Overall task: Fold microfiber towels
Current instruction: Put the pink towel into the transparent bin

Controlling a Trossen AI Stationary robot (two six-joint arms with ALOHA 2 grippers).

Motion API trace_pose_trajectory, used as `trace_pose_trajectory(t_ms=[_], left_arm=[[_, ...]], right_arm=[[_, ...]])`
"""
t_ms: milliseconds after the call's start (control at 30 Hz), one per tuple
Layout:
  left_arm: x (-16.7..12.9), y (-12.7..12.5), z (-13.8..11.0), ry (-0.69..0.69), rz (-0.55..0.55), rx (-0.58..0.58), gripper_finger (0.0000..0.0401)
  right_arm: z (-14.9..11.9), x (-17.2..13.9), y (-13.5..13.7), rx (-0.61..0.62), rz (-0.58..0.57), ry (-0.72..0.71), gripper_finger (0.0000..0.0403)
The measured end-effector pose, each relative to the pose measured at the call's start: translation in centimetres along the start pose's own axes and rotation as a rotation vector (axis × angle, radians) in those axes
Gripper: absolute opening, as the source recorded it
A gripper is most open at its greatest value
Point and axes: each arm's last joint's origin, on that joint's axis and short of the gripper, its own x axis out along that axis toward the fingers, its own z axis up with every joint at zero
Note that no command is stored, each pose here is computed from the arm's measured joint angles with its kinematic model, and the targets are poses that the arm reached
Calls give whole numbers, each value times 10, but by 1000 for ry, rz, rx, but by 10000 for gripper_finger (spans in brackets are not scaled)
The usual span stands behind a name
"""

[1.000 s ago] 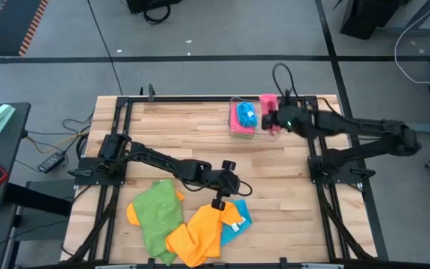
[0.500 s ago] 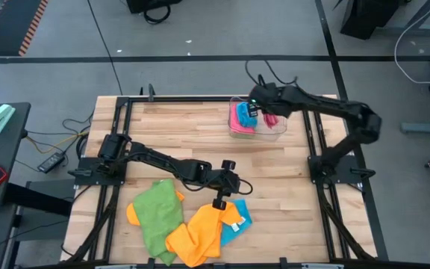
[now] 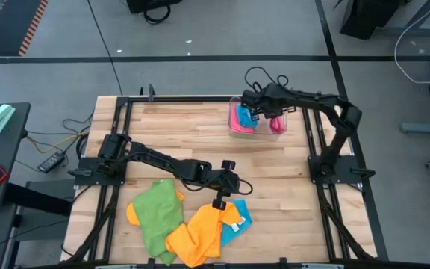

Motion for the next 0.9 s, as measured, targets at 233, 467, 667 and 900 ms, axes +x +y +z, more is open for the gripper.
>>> trace_pose_trajectory(t_ms=[233,467,667,900], left_arm=[[0,0,0,0,0,0,52],[0,-1,-1,7,-2,1,59],[0,-1,-2,23,-5,3,52],[0,-1,-3,28,-6,-3,57]], right_arm=[[7,17,3,17,-36,37,23],[8,33,12,10,-51,84,23],[8,43,21,-2,-46,101,23],[8,54,23,1,-74,151,23]])
